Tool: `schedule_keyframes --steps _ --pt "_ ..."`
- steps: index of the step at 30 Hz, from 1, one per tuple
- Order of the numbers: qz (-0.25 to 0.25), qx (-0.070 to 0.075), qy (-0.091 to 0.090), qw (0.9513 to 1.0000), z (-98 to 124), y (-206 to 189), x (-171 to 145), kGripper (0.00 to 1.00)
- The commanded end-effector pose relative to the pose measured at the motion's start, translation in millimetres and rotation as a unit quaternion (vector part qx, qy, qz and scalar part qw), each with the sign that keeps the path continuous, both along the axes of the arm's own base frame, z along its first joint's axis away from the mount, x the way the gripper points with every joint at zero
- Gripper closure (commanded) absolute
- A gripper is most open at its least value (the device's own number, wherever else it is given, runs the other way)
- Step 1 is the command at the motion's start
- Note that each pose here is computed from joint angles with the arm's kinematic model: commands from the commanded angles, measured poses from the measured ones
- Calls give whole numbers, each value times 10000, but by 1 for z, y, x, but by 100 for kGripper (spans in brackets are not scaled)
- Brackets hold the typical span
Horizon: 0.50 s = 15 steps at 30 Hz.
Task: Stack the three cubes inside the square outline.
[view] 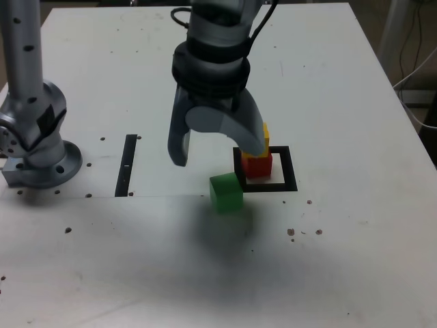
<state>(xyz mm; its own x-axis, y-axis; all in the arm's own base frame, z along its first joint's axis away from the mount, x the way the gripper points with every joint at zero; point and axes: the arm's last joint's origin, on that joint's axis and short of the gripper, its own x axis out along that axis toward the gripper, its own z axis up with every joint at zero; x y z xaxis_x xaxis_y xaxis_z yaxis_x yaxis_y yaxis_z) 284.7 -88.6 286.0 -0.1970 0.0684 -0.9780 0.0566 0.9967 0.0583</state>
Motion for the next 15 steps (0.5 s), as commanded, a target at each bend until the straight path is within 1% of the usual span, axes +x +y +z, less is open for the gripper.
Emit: schedule_keyframes --steps 1,8,15 --pt "21 -25 5 10000 -1 -4 0 0" --pt "18 -79 124 9999 -10 -11 4 1" --pt "-9 -117 253 9996 -29 -14 10 2"
